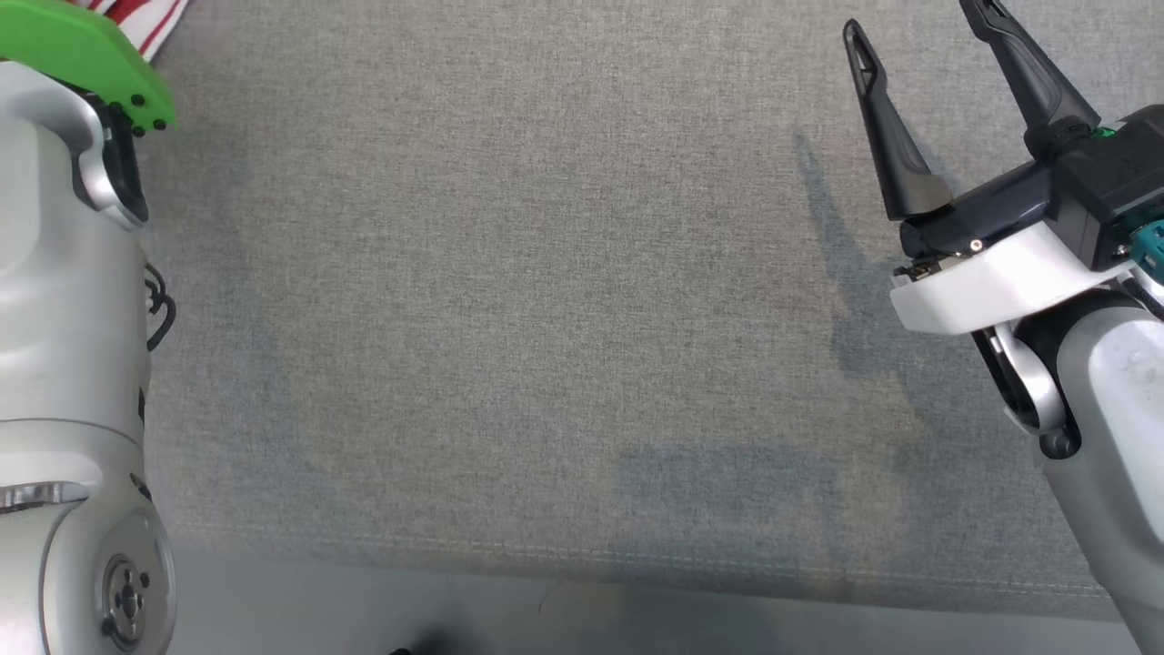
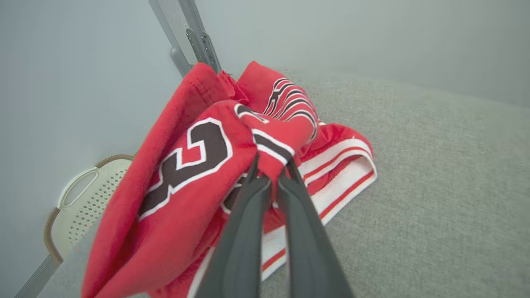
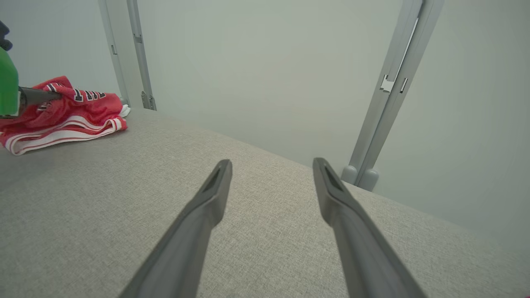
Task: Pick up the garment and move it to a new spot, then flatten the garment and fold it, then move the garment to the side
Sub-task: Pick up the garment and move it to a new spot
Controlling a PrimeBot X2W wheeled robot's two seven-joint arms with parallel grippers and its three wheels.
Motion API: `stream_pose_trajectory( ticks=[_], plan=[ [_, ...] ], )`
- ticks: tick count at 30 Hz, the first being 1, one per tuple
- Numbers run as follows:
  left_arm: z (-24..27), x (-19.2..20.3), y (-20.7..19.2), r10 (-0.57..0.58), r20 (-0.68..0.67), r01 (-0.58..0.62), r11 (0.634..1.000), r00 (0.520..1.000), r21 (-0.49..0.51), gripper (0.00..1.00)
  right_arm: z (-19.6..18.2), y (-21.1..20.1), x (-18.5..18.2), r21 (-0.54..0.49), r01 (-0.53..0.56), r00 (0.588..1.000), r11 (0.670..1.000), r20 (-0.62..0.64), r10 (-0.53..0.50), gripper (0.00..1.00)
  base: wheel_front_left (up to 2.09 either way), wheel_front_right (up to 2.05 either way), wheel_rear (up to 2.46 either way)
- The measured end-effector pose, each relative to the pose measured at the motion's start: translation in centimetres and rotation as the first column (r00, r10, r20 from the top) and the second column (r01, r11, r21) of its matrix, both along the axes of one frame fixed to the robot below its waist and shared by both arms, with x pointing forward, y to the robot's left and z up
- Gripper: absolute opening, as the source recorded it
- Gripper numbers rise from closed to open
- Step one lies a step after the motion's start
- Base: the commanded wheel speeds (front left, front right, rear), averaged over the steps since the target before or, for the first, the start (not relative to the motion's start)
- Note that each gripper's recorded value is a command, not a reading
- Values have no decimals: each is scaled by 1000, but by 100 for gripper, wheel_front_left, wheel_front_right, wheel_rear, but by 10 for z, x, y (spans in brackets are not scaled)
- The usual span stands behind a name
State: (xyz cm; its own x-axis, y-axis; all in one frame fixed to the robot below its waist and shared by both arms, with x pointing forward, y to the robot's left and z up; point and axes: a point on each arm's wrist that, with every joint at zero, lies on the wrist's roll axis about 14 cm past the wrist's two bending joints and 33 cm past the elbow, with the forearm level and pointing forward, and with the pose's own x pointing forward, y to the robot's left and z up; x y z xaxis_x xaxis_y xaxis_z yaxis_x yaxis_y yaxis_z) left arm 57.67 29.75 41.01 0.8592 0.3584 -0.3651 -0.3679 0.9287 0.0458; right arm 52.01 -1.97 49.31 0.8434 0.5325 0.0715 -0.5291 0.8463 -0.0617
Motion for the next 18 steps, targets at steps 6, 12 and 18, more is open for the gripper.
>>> stream_pose_trajectory(
  ticks=[6, 12, 18],
  plan=[
    [46, 15, -25, -102, 165, 101, 995, 981, 17, 0, 9, 0, -7, 38, 18, 1000, 999, 11, -18, 100, 0, 0, 0],
    [88, 17, -46, -178, 273, 177, 984, 945, 28, 0, 20, -5, -16, 73, 42, 999, 996, 22, -44, 100, 0, 0, 0],
    [115, 10, -88, -315, 330, 321, 946, 890, 36, 0, 27, -15, -33, 97, 86, 996, 992, 11, -88, 100, 0, 0, 0]
  ],
)
